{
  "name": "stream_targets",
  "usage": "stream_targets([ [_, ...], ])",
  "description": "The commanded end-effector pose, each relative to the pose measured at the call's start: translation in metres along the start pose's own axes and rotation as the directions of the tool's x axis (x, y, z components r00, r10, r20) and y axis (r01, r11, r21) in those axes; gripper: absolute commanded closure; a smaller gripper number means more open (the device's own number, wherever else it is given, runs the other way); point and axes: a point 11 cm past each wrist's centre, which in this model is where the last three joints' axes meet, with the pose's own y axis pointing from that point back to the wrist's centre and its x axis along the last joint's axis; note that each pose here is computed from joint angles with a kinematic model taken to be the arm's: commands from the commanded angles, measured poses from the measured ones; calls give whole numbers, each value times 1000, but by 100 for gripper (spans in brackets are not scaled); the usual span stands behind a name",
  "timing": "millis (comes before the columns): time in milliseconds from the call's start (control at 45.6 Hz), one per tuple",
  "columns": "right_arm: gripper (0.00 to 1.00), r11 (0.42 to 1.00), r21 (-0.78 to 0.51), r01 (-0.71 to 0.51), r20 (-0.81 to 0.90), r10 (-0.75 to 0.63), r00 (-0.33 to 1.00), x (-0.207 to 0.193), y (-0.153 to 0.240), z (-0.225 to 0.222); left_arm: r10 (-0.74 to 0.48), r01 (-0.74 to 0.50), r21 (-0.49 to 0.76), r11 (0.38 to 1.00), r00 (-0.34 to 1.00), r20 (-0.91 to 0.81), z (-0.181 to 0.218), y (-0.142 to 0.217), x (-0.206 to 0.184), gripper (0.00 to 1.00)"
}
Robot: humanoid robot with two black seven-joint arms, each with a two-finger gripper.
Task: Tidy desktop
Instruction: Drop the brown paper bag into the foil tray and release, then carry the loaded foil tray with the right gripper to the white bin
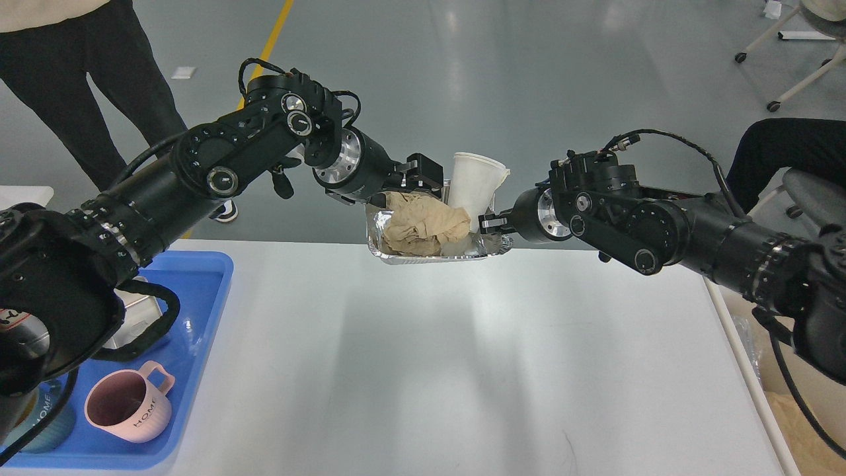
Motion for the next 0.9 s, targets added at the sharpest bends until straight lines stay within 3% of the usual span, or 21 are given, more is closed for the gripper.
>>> stream_targets([
  [0, 100, 1000, -2, 8, -1, -8, 1000, -1, 0, 1, 7, -7, -3, 1000, 1000, -3, 0, 2, 3, 3],
  [416, 100, 998, -69, -7, 34, 10, 999, 5, 19, 41, 58, -63, -95, 994, 997, -56, 16, 37, 31, 3],
  [635, 100, 989, -148, -19, 87, 33, 996, 5, 52, 95, 139, -154, -104, 982, 980, -139, -15, 77, 58, 3],
  [876, 100, 961, -274, -23, 187, 77, 979, -19, 122, 184, 219, -252, -100, 963, 940, -260, -75, 123, 76, 3],
])
